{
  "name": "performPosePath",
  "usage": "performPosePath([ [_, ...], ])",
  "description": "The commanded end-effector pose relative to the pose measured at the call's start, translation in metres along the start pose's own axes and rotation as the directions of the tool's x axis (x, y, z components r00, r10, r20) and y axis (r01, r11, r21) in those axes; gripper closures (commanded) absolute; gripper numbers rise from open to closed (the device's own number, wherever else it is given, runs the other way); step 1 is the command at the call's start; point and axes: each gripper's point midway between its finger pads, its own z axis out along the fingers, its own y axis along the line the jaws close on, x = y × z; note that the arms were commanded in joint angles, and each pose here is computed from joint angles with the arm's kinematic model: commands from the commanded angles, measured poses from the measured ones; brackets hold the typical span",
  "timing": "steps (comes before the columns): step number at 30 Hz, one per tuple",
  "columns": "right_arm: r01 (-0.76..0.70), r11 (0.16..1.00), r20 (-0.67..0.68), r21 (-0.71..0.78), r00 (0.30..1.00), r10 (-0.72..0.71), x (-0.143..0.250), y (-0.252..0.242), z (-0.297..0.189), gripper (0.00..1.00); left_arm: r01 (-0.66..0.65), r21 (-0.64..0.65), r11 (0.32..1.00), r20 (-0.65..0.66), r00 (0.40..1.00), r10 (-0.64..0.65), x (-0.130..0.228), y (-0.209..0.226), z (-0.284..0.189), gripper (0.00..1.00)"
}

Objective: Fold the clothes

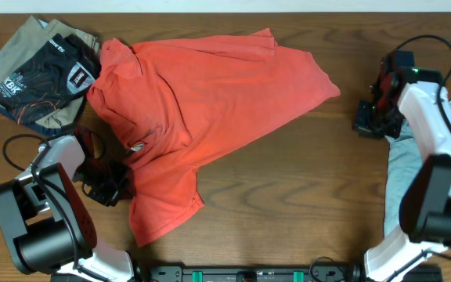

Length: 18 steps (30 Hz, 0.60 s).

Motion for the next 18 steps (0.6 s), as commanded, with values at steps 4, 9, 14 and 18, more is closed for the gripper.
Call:
performPosePath([
  [4,-0.004,0.998,0.039,0.061,0.999,0.001,-0.029,-0.016,0.037,0.99,-0.020,0.011,1.000,-0.012,1.000,0.020,0.000,0.000,0.005,0.94],
  [9,-0.096,0.985,0.091,0.141,0.992,0.084,-0.047,-0.054,0.048,0.98,-0.026,0.025,0.999,0.007,1.000,0.026,-0.005,-0.003,0.005,0.94],
  [14,-0.235,0.941,0.133,0.242,0.969,0.207,-0.053,-0.119,0.044,0.98,-0.032,0.035,0.999,0.020,0.999,0.031,-0.008,-0.006,0.004,0.94],
  [18,-0.360,0.865,0.206,0.349,0.930,0.304,-0.055,-0.186,0.035,0.96,-0.037,0.055,0.998,0.048,0.998,0.034,-0.014,-0.011,0.004,0.94],
])
